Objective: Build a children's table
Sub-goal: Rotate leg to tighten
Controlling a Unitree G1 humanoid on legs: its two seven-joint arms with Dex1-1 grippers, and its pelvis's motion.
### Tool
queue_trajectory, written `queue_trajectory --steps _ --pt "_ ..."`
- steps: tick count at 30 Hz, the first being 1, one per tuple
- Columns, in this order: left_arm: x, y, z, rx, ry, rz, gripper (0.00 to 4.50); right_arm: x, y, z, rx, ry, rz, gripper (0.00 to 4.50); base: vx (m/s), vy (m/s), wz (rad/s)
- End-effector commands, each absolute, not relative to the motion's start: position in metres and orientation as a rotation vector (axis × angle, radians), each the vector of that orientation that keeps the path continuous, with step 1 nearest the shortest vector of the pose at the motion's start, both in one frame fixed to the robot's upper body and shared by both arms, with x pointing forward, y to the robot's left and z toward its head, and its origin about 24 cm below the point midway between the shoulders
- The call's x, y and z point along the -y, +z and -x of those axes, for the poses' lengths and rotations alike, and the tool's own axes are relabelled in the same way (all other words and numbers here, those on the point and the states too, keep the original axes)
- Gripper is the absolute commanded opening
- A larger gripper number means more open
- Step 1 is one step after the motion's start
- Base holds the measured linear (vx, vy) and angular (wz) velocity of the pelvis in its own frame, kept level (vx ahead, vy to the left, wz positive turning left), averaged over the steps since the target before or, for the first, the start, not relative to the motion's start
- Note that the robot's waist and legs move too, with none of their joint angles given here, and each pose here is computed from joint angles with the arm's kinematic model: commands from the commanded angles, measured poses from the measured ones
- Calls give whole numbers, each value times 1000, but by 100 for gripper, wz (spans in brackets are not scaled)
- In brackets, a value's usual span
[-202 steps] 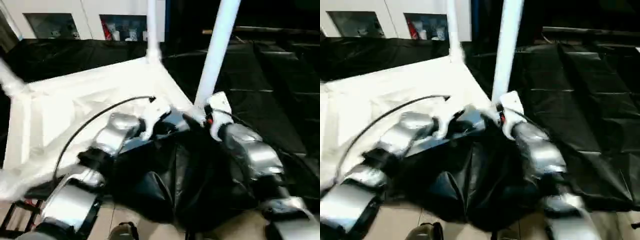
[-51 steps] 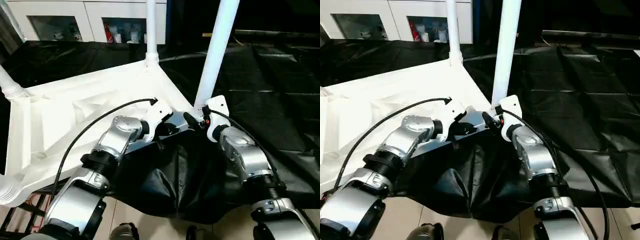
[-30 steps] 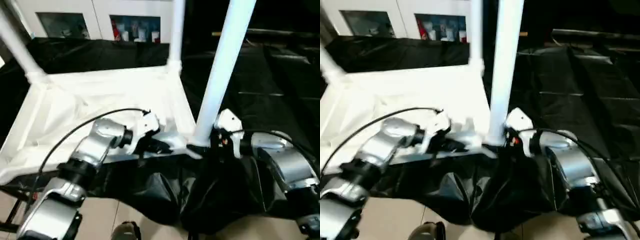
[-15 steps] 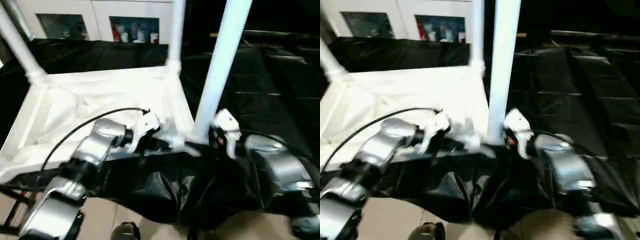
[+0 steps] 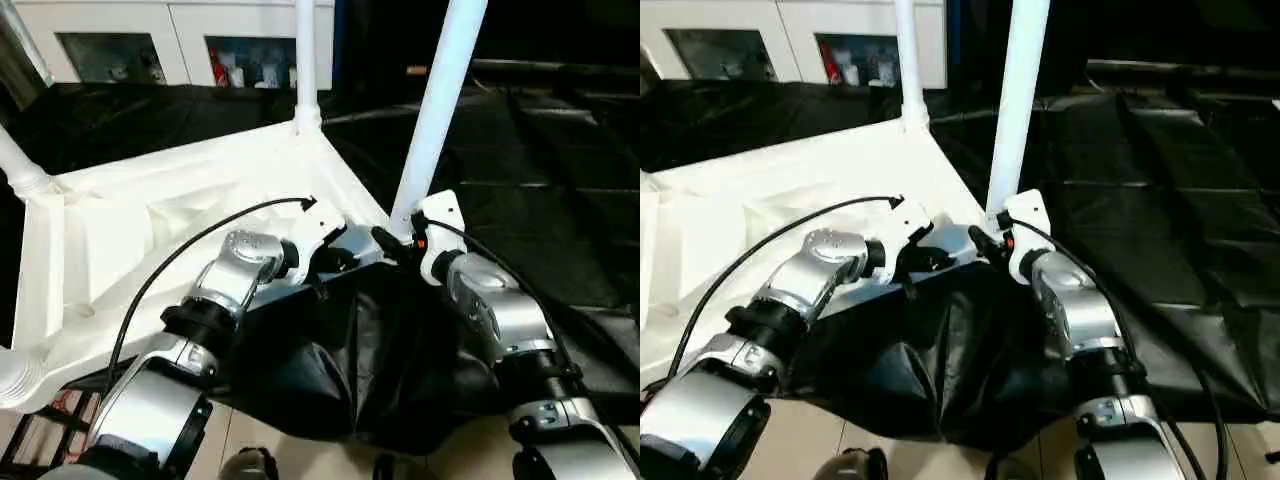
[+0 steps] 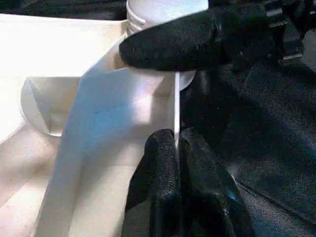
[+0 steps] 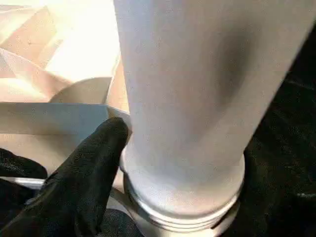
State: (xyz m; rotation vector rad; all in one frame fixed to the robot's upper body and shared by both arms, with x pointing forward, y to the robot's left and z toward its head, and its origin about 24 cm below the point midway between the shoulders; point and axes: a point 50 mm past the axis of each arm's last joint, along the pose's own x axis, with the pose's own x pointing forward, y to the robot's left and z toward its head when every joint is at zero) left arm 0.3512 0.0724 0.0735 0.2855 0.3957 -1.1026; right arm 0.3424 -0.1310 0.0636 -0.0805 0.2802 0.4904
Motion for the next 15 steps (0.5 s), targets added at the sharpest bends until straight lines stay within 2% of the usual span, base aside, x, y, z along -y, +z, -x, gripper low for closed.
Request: queue_trajectory --steps 1,9,10,15 --pt "-52 99 -348 -223 -1224 -254 0 103 51 -331 -331 677 71 374 0 0 0" --pt "-63 96 -335 -233 -1407 -287 0 126 64 -319 -320 907 173 374 0 0 0" --pt "-66 96 -329 -237 -1467 -292 0 134 66 -313 -339 976 208 374 0 0 0" --pt "-73 94 -323 -267 -1543 -308 0 150 69 -301 -401 1102 264 374 0 0 0"
